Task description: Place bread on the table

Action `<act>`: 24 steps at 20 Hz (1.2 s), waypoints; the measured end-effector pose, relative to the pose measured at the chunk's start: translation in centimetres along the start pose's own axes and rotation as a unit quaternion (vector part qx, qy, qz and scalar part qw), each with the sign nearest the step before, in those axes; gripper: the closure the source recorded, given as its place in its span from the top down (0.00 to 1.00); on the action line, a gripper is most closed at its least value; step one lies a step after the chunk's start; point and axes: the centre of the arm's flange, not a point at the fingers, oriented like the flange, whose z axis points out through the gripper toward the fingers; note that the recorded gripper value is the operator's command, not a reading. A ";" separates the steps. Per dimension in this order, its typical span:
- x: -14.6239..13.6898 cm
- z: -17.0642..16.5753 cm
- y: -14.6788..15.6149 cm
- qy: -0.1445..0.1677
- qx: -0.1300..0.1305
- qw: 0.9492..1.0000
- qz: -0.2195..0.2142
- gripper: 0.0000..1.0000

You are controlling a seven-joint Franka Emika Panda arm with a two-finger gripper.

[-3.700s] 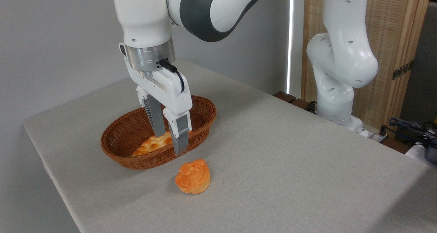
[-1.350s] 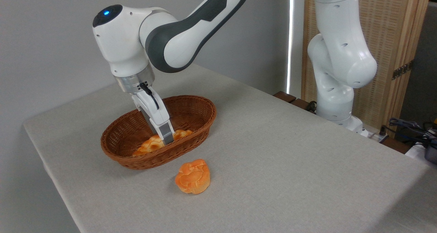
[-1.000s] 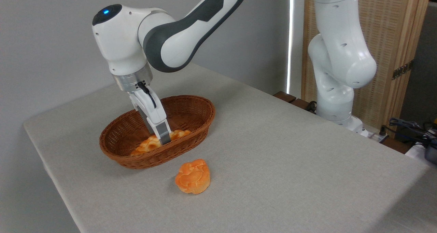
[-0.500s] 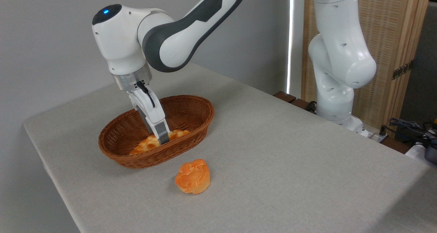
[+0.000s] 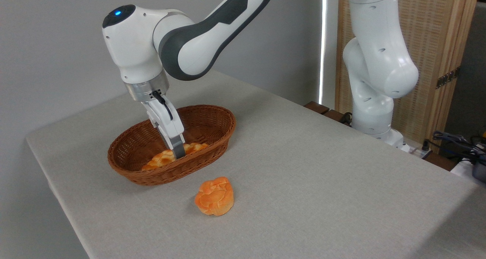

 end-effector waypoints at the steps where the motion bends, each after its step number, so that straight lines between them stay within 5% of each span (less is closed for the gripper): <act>1: -0.1 0.0 0.0 -0.001 0.000 1.000 -0.001 0.37; 9: -0.9 -1.9 0.4 -0.009 0.001 1.000 0.003 0.39; 24: -3.1 -8.4 1.6 0.031 0.019 0.999 0.004 0.41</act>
